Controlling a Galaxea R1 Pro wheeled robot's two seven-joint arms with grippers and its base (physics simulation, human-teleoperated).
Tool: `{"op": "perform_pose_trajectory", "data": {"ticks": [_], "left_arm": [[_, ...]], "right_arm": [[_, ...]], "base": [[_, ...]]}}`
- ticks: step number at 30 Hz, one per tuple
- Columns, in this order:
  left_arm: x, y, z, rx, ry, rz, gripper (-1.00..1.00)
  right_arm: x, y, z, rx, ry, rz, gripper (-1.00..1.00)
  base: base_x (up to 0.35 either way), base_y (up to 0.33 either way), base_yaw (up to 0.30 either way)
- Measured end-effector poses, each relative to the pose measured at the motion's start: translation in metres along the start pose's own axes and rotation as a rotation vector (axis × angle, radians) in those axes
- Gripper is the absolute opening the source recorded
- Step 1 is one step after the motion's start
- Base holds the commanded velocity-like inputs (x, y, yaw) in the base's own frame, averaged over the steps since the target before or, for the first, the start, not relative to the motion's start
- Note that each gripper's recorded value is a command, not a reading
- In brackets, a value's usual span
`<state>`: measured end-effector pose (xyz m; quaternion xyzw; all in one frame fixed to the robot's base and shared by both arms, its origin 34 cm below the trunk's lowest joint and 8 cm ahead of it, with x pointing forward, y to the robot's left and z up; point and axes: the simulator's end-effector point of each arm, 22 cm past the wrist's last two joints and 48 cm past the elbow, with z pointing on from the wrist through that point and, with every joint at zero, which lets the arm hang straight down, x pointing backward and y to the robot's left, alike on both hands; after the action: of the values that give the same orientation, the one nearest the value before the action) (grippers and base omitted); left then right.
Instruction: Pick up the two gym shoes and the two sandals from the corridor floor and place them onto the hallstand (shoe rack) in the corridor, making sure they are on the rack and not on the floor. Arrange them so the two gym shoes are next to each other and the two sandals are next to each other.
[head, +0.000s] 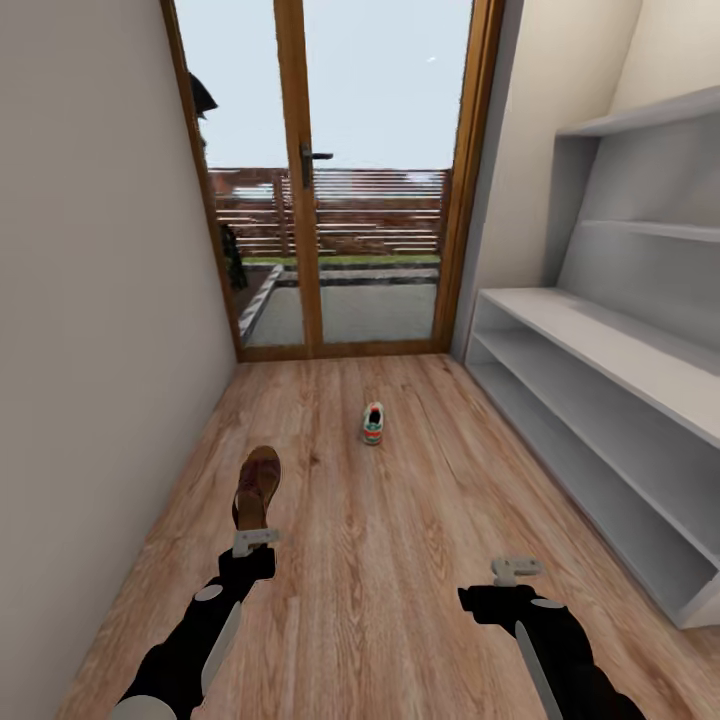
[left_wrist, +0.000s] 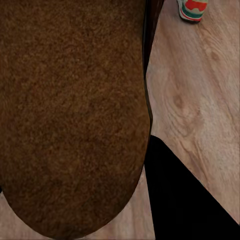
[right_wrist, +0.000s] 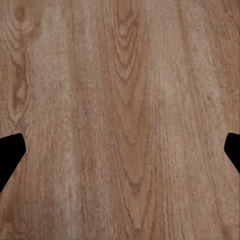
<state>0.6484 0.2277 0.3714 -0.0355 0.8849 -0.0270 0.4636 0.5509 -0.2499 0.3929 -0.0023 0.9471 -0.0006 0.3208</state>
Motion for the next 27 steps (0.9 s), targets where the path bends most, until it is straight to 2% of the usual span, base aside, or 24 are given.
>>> {"op": "perform_pose_trajectory", "data": {"ticks": [27], "left_arm": [[0.01,0.0006,0.0036,-0.001,0.018,0.0,-1.0]], "right_arm": [[0.0071,0.0,0.0053,0.0,0.018,0.0,1.0]], "base": [[0.305,0.159,0.013]]}}
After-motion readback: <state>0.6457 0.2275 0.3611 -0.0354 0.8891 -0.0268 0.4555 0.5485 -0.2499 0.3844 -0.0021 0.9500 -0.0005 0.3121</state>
